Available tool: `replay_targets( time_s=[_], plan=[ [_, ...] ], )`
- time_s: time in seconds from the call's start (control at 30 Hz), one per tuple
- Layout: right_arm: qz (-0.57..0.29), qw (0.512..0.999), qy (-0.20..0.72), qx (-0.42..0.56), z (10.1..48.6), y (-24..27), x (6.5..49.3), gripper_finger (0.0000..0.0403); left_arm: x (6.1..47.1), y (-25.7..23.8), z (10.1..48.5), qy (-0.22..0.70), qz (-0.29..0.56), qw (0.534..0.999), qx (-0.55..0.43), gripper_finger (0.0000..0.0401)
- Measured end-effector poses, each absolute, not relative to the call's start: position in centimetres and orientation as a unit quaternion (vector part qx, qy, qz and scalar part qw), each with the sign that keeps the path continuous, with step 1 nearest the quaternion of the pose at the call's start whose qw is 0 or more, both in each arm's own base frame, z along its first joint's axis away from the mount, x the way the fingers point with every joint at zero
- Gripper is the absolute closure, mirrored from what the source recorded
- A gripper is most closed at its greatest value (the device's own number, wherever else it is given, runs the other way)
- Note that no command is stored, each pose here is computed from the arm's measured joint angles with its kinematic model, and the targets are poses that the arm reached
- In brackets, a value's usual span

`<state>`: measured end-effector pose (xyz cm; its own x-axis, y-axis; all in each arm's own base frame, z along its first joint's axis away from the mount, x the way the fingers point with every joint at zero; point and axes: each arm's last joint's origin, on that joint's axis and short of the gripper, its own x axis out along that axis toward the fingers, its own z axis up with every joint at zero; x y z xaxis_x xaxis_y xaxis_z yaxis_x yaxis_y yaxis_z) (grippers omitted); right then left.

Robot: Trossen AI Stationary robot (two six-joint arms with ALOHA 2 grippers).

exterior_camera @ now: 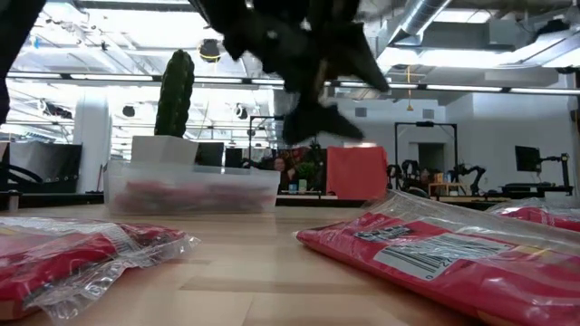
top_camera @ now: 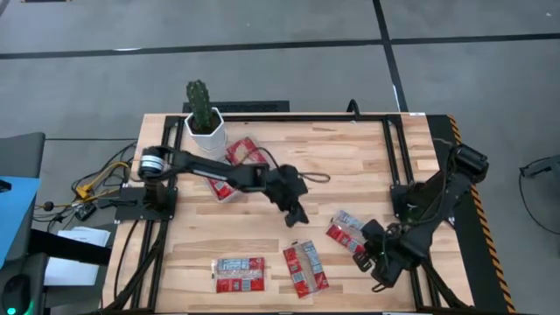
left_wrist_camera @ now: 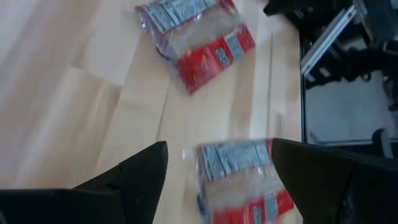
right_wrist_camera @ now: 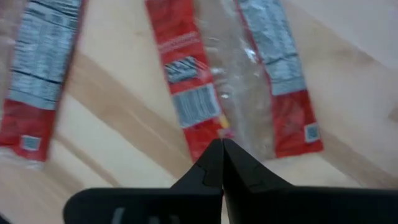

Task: Sort popcorn bags into baskets
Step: Put the red popcorn bag into the transparent bin

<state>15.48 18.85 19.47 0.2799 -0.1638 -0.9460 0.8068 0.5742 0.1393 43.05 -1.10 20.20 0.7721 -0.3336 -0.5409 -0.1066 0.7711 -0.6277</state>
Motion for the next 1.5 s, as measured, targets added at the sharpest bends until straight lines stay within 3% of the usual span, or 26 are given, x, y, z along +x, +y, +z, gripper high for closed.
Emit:
replay_targets(
  time_s=[0.23,0.43,0.77,1.5],
  plan=[
    [-0.327,0.718,0.511,0.342,17.3,18.6,14.8,0.0382,44.7,-1.2,15.1,0.353,-0.065,0.855,-0.373,0.0127],
    [-0.331,0.716,0.508,0.346,15.6,17.7,14.9,0.0388,45.0,-1.2,13.0,0.363,-0.04,0.845,-0.39,0.0127],
    [-0.298,0.738,0.508,0.329,13.9,15.3,16.8,0.0384,45.0,-1.0,12.9,0.362,-0.011,0.844,-0.396,0.0127],
    [-0.221,0.82,0.463,0.254,14.5,8.4,23.8,0.0381,45.0,-0.8,12.8,0.361,-0.004,0.846,-0.393,0.013]
  ],
)
